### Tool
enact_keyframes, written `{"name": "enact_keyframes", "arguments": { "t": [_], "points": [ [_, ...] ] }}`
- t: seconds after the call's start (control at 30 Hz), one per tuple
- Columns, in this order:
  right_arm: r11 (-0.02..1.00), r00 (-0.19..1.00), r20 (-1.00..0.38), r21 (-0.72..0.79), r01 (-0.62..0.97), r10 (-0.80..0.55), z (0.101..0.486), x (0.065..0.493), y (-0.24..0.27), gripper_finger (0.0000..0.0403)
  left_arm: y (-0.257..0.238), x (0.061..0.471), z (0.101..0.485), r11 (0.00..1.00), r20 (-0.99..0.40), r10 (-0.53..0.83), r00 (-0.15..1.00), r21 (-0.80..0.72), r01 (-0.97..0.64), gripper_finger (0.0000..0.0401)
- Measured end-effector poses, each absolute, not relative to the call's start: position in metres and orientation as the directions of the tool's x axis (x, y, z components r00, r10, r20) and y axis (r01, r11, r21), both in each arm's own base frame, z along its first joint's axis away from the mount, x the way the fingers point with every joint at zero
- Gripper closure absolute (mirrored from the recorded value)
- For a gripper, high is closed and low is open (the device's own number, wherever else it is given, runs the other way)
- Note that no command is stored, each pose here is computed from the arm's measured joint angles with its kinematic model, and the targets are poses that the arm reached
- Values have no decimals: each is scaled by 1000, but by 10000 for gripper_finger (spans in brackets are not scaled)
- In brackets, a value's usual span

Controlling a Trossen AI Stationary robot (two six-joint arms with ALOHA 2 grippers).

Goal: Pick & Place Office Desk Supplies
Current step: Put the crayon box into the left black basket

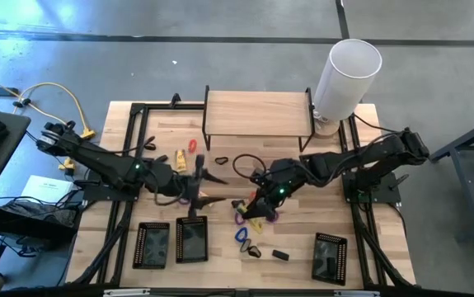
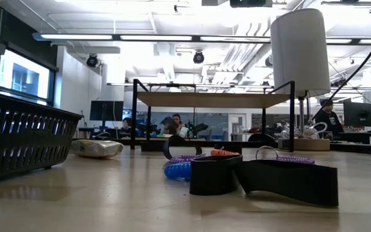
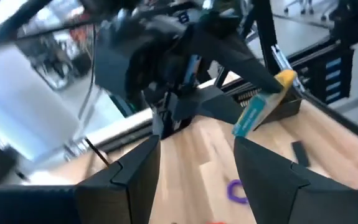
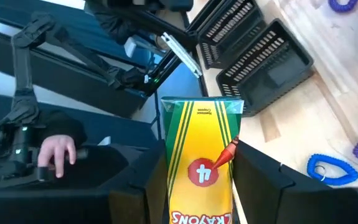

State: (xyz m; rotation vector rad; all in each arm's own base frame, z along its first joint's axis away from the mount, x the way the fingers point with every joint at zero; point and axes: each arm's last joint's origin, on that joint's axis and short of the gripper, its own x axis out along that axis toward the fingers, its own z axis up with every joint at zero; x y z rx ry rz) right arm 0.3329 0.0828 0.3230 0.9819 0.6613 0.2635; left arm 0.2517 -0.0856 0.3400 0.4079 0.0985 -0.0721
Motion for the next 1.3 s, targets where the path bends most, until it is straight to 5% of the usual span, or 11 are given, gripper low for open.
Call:
{"name": "enact_keyframes", "arguments": {
  "t": [0.37,1.3],
  "points": [
    [474,784,-351,877,83,512,327,337,72,255,-90,270,326,919,-132,-217,967,305,248,204],
    [406,768,-295,912,50,569,321,351,57,256,-81,295,319,901,-36,-307,951,310,303,204]
  ]
}}
